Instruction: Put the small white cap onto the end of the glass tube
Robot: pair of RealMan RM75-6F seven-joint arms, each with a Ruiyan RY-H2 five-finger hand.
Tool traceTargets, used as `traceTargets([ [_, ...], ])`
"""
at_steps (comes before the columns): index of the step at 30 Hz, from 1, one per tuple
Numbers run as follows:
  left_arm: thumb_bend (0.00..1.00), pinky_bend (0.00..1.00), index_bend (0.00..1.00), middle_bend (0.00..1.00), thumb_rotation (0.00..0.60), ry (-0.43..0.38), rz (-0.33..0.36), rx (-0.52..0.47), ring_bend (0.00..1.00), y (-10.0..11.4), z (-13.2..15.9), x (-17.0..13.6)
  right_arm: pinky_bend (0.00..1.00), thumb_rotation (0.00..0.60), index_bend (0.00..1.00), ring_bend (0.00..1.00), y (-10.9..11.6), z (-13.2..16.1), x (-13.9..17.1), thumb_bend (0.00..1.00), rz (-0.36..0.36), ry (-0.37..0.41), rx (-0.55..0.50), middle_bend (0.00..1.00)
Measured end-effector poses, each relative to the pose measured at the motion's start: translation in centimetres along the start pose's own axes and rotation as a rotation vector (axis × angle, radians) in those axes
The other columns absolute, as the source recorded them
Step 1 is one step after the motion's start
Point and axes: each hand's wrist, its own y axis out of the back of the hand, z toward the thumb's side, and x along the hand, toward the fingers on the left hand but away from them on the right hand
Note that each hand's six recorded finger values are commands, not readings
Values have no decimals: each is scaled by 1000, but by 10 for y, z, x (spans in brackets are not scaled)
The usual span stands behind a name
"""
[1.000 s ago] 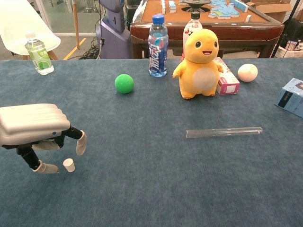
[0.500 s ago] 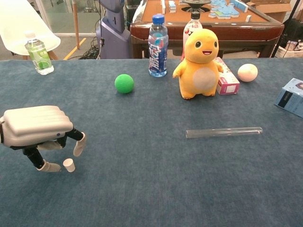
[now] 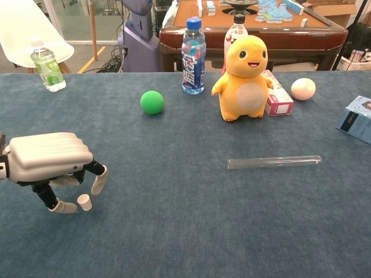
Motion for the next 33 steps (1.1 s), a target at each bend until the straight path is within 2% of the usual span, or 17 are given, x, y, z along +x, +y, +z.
traceTargets([
  [9,207,986,506,1000,600,2,0,-3,1000,0,0,3,60,600,86,78,1,-2,1,183,-3,-5,1,215],
  [20,294,986,520,1000,600,-1,-8,-6,1000,-2,1,4,60,600,86,78,2,-3,3,183,-6,-10,2,215],
  [33,294,986,520,1000,600,9,-22,3,1000,-4,-1,3,60,600,86,78,2,-3,3,183,-6,-12,3,215],
])
